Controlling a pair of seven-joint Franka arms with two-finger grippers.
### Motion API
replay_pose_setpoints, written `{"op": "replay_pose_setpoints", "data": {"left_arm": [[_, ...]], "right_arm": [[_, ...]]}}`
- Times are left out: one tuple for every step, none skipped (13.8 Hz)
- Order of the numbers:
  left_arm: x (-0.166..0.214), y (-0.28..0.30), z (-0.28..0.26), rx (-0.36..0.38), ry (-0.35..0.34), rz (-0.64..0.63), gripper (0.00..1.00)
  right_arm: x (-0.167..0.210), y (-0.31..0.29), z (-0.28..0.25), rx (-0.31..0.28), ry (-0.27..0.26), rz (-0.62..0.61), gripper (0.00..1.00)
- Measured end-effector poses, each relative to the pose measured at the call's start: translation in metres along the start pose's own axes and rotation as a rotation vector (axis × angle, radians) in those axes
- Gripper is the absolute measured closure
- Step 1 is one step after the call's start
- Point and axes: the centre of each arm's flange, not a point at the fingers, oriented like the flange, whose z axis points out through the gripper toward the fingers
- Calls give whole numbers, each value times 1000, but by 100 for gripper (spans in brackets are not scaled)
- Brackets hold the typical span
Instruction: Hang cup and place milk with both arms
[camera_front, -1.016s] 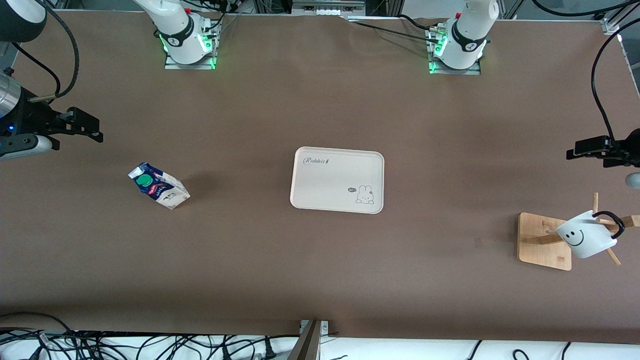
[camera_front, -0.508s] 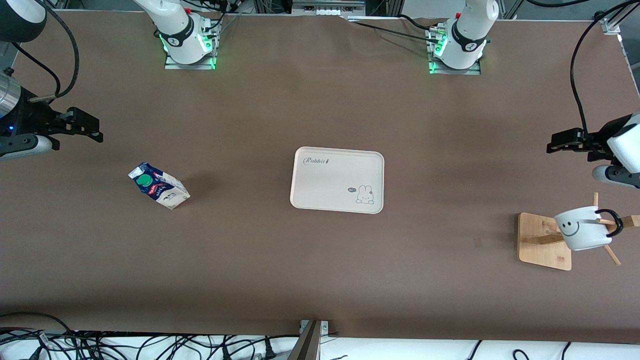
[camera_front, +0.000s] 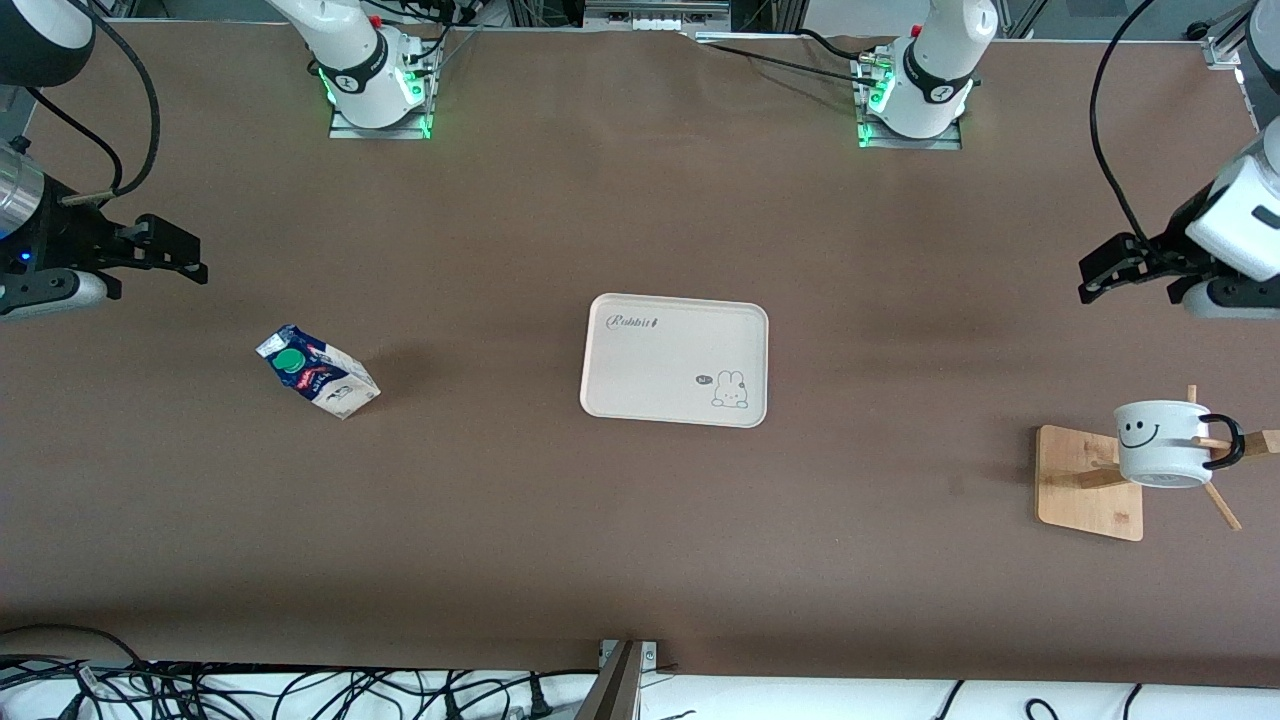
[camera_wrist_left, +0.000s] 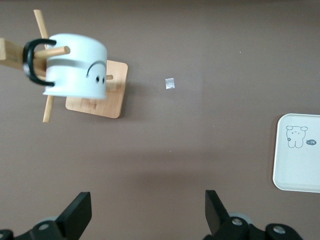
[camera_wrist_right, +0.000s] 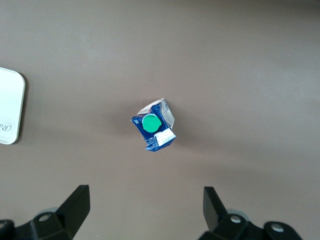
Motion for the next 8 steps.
{"op": "replay_pose_setpoints", "data": {"left_arm": [[-7, -1, -2, 1, 4, -2, 0], [-11, -1, -2, 1, 5, -4, 0], [-12, 0, -1, 2, 3, -4, 0], [-13, 2, 1, 1, -1, 1, 0], [-13, 8, 2, 1, -5, 11, 0], [-14, 13, 3, 0, -10, 17, 0], [-15, 17, 4, 0, -16, 20, 0], [-16, 19, 4, 0, -22, 19, 0]], "right_arm": [[-1, 3, 3, 1, -7, 6, 0], [-3, 6, 6, 1, -13, 13, 0], [-3, 9, 7, 2, -16, 18, 0], [-4, 10, 8, 2, -18, 20, 0], [-4, 10, 8, 2, -18, 20, 0], [-4, 10, 8, 2, -17, 20, 0], [-4, 10, 8, 2, -17, 20, 0], [-4, 10, 7, 1, -16, 20, 0]]}}
